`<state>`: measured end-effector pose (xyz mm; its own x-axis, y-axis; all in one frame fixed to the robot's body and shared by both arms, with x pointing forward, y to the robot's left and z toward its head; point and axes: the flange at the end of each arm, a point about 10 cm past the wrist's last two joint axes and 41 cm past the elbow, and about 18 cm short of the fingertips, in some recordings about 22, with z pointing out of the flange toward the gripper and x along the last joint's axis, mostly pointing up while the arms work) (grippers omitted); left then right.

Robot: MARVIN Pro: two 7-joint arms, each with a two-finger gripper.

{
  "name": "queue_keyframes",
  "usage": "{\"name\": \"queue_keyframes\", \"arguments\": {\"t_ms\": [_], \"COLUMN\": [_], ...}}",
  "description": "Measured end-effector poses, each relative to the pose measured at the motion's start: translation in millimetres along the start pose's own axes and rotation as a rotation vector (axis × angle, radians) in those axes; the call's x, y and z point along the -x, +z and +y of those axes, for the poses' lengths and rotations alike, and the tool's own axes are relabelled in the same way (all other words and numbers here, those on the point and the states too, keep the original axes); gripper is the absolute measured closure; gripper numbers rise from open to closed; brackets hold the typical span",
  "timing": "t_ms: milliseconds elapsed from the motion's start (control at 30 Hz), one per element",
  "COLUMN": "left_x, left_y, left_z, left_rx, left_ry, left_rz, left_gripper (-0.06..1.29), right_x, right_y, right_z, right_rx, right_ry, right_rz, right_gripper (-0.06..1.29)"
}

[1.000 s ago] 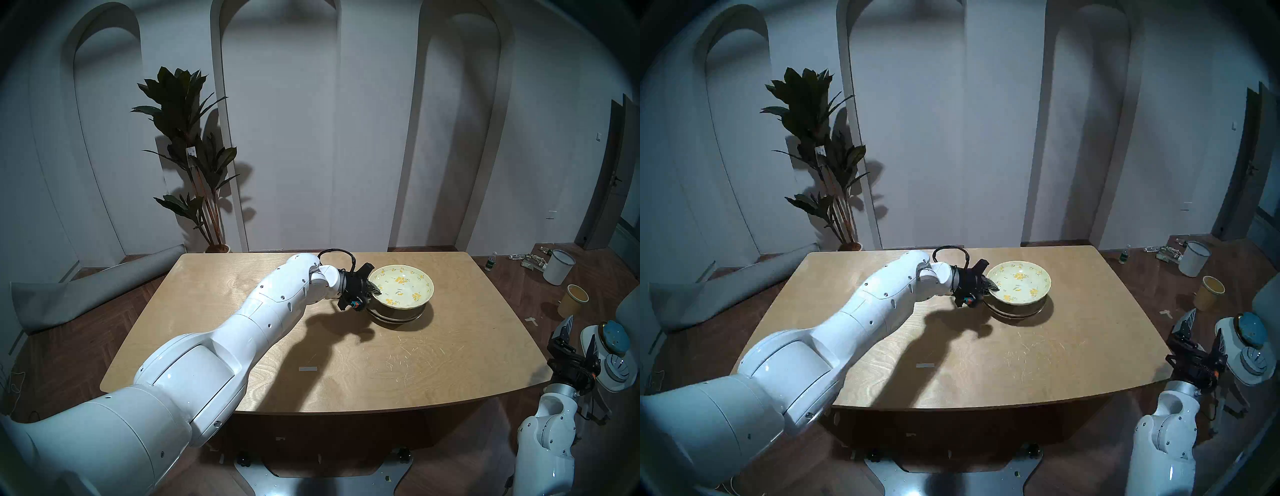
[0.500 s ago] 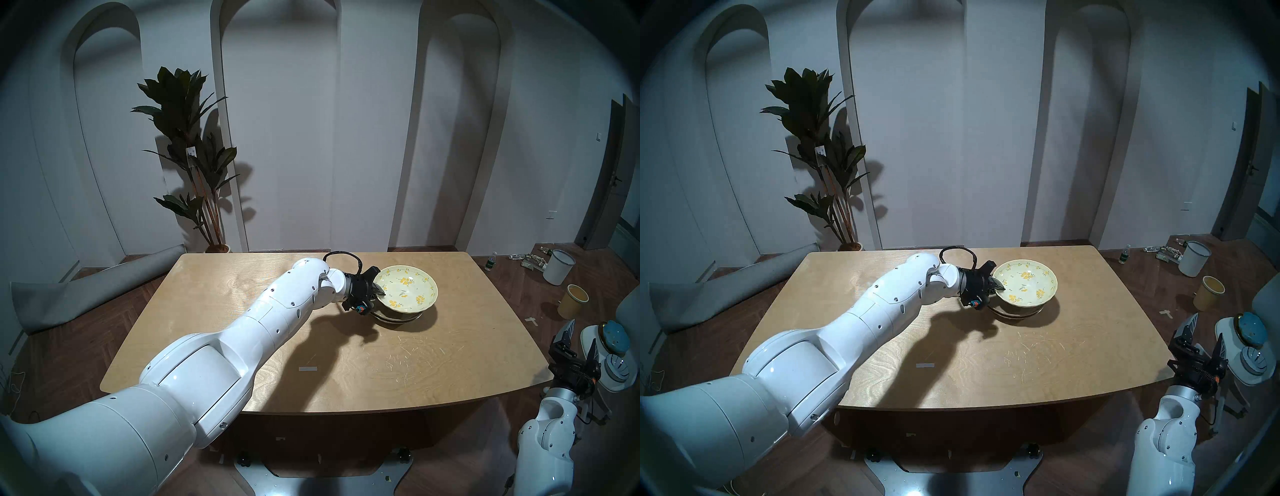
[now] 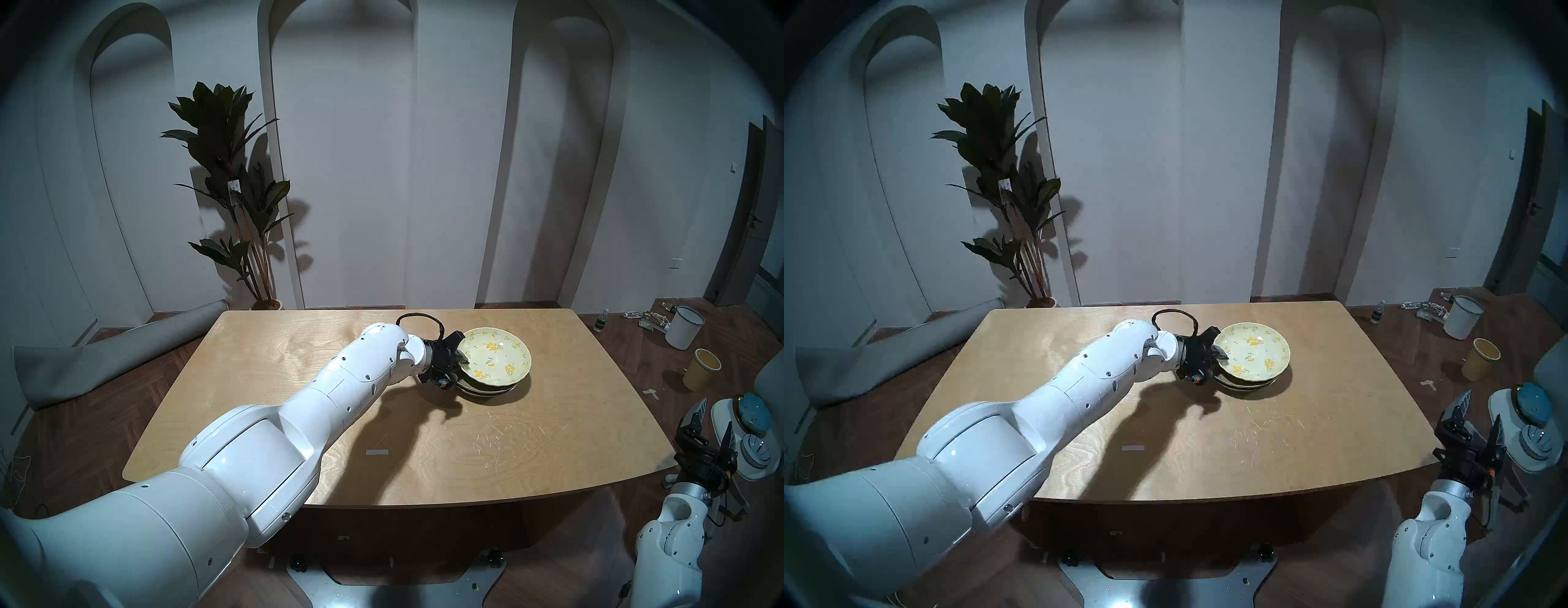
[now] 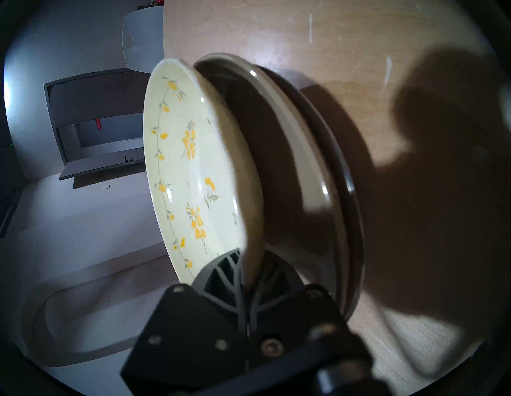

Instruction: Stack the plates into one stack

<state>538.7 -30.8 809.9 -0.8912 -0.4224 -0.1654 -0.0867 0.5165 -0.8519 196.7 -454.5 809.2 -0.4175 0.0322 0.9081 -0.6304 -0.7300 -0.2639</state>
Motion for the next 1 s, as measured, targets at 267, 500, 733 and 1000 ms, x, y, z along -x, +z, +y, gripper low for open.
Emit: {"name": "queue_keyframes", "arguments": {"t_ms": [267, 500, 733, 1000], "left_x": [4.5, 7.0, 12.3, 18.9], "left_y": [-2.5, -4.8, -9.1, -13.6], "left_z": [-9.6, -13.5, -15.7, -11.1], "left_rx": [-0.023, -0.034, -0.046, -0.048], "left_ry": [0.015, 0.027, 0.043, 0.051], "left_rz": [0.012, 0.022, 0.019, 0.0], "left_gripper": [0.84, 0.61, 0.16, 0.59], "right_x": [2.7, 6.0, 9.5, 12.7], "right_y": [-1.5, -0.6, 0.8, 2.4], "right_z": [5.3, 7.4, 8.7, 9.6], "right_rx": [0.001, -0.002, -0.008, -0.014], "right_ry": [0.001, 0.007, 0.012, 0.016], "right_rz": [0.002, 0.005, 0.006, 0.007], "right_gripper": [0.02, 0.02, 0.02, 0.02]}}
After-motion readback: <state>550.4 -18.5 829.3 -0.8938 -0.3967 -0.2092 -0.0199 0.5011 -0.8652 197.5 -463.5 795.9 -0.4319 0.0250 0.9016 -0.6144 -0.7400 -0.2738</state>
